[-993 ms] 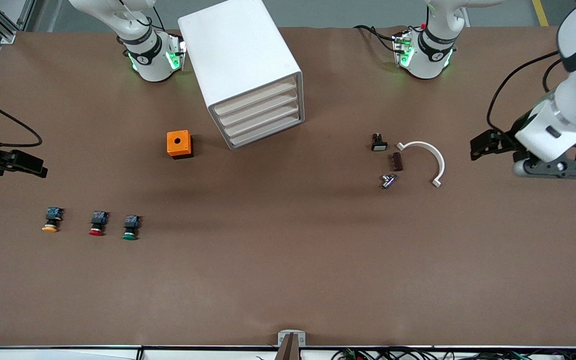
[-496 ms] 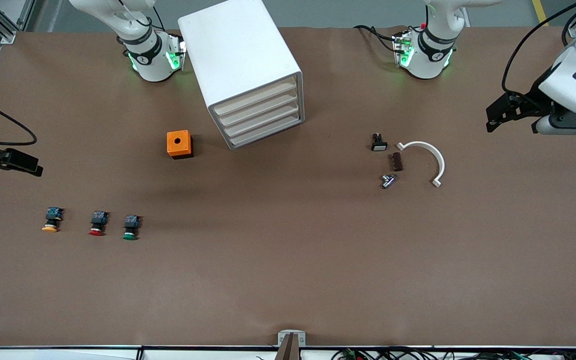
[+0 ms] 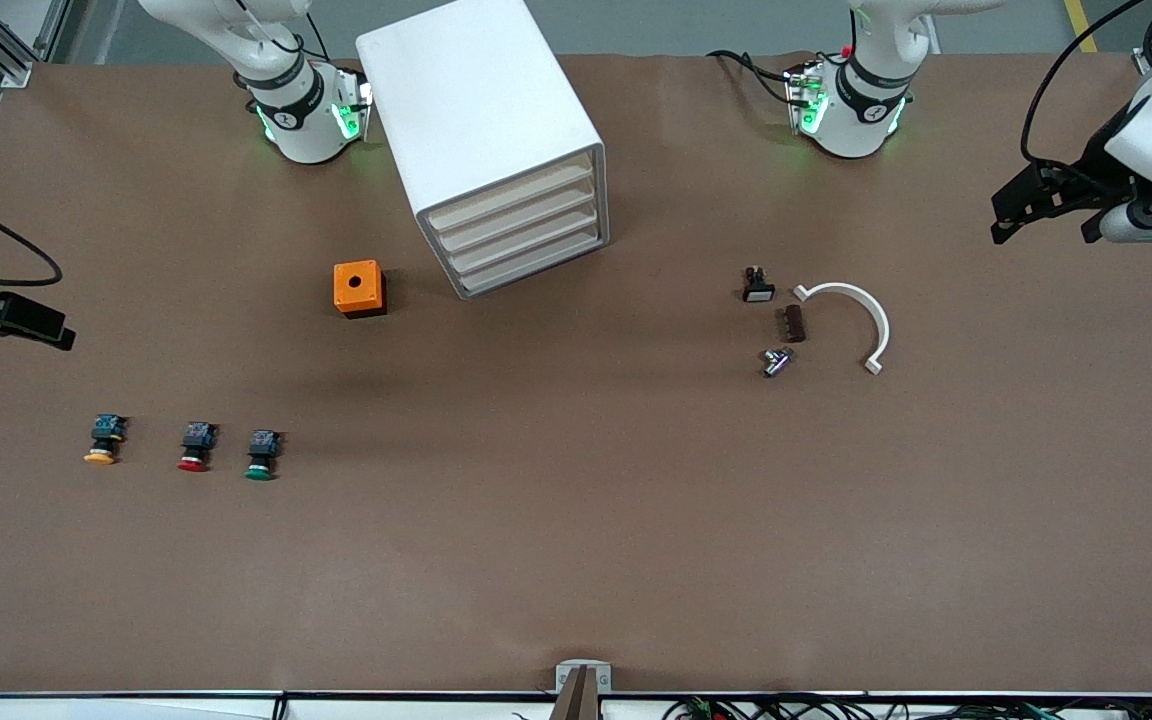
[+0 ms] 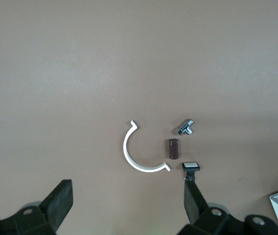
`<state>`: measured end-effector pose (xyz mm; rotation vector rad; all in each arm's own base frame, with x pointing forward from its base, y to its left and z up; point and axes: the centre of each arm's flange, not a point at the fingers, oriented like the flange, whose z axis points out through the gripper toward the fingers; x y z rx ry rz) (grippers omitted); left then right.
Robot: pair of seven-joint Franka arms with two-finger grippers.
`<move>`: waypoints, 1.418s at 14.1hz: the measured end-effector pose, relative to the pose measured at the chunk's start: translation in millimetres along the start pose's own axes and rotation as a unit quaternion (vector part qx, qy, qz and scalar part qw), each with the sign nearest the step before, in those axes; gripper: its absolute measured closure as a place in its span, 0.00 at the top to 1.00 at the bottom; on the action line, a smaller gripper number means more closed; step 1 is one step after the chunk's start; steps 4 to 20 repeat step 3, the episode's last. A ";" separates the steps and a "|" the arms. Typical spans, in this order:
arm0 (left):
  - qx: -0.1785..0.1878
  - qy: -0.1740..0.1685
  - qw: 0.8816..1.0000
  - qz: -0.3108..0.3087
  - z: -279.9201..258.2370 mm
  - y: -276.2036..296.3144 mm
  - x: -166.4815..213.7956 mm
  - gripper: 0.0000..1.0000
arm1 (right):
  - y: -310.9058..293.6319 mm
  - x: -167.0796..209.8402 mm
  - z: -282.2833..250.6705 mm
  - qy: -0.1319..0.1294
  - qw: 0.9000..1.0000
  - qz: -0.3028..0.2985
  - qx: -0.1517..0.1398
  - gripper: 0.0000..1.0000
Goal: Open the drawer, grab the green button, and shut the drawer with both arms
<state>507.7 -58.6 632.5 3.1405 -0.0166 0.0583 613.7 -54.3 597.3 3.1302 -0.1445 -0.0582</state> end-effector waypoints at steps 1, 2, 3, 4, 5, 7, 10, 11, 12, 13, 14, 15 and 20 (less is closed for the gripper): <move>0.000 0.002 1.000 0.000 -2.5 0.0 -1.4 1.00 | 5.0 -0.1 -0.1 0.000 1.000 0.004 0.000 1.00; 0.000 0.004 1.000 0.000 -3.7 0.0 -2.1 1.00 | 8.1 -0.3 0.1 -0.001 1.000 0.006 0.001 1.00; 0.000 0.004 1.000 0.000 -3.7 0.0 -2.1 1.00 | 8.4 -0.5 0.2 -0.002 1.000 0.006 0.001 1.00; 0.000 0.004 1.000 0.000 -3.7 0.0 -2.1 1.00 | 8.4 -0.5 0.2 -0.002 1.000 0.006 0.001 1.00; 0.000 0.004 1.000 0.000 -3.7 0.0 -2.1 1.00 | 8.4 -0.5 0.2 -0.002 1.000 0.006 0.001 1.00; 0.000 0.004 1.000 0.000 -3.7 0.0 -2.1 1.00 | 8.4 -0.5 0.2 -0.002 1.000 0.006 0.001 1.00; 0.000 0.004 1.000 0.000 -3.7 0.0 -2.1 1.00 | 8.4 -0.5 0.2 -0.002 1.000 0.006 0.001 1.00; 0.000 0.004 1.000 0.000 -3.7 0.0 -2.1 1.00 | 8.4 -0.5 0.2 -0.002 1.000 0.006 0.001 1.00; 0.000 0.004 1.000 0.000 -3.7 0.0 -2.1 1.00 | 8.4 -0.5 0.2 -0.002 1.000 0.006 0.001 1.00; 0.000 0.004 1.000 0.000 -3.7 0.0 -2.1 1.00 | 8.4 -0.5 0.2 -0.002 1.000 0.006 0.001 1.00; 0.000 0.004 1.000 0.000 -3.7 0.0 -2.1 1.00 | 8.4 -0.5 0.2 -0.002 1.000 0.006 0.001 1.00; 0.000 0.004 1.000 0.000 -3.7 0.0 -2.1 1.00 | 8.4 -0.5 0.2 -0.002 1.000 0.006 0.001 1.00; 0.000 0.004 1.000 0.000 -3.7 0.0 -2.1 1.00 | 8.4 -0.5 0.2 -0.002 1.000 0.006 0.001 1.00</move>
